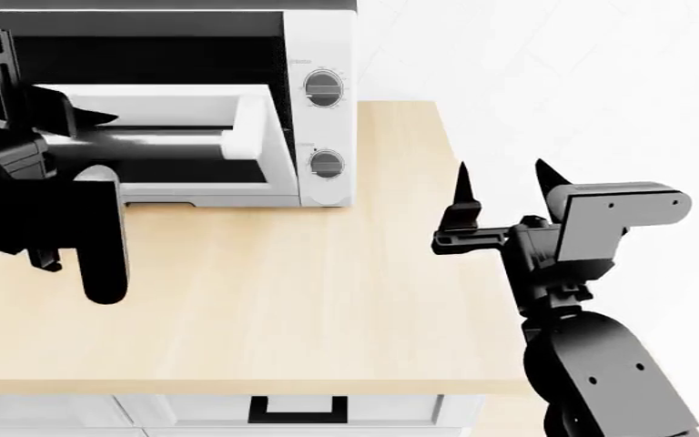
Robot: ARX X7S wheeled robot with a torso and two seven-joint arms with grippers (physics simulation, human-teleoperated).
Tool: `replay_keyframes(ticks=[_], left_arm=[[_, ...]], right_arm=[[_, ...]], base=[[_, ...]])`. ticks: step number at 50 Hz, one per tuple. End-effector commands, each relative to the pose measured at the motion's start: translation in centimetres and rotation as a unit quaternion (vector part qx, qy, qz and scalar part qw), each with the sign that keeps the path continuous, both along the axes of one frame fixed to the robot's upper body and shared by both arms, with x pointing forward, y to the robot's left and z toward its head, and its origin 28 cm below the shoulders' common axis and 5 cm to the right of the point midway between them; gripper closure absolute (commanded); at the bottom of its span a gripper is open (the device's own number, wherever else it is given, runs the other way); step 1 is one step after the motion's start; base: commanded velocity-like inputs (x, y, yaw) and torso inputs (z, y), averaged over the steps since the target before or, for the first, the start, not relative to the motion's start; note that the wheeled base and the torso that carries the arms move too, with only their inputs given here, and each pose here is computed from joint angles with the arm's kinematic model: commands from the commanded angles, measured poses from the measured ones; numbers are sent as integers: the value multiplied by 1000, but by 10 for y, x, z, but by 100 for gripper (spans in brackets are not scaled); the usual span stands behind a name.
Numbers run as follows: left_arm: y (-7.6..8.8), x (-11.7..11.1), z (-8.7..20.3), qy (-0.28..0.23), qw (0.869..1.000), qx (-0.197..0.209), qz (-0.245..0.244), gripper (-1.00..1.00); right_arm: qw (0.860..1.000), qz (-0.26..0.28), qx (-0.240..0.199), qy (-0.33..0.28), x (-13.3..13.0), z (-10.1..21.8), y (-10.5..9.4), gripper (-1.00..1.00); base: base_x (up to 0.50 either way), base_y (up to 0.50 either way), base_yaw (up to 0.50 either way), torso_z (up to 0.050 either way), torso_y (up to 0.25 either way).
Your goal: Open the toaster oven door.
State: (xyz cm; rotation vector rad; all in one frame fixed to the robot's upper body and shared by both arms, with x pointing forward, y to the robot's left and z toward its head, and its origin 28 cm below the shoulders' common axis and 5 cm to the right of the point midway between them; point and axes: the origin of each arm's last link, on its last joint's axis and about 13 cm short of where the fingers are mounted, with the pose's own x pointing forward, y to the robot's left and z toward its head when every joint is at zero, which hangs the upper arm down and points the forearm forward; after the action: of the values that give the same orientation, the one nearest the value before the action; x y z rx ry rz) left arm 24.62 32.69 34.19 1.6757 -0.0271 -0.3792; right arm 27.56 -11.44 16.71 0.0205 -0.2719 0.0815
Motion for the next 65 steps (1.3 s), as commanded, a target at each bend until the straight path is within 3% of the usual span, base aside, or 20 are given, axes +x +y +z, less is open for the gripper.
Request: replay_keyframes(ticks=[1, 33, 65], left_arm=[[-3, -15, -10, 48, 999, 5, -7, 100], [-6, -45, -45, 112, 993, 1, -24, 100], [-1, -53, -122, 200, 979, -25, -21, 100]], right_arm=[[1000, 1, 3, -2, -1, 0, 0, -100], [1000, 1, 7, -3, -3, 0, 0, -100], [1000, -2, 6, 6, 1, -7, 0, -100]], base=[[0, 0, 3, 0, 0], [-1, 0, 1, 0, 2], [-3, 0, 1, 0, 3]])
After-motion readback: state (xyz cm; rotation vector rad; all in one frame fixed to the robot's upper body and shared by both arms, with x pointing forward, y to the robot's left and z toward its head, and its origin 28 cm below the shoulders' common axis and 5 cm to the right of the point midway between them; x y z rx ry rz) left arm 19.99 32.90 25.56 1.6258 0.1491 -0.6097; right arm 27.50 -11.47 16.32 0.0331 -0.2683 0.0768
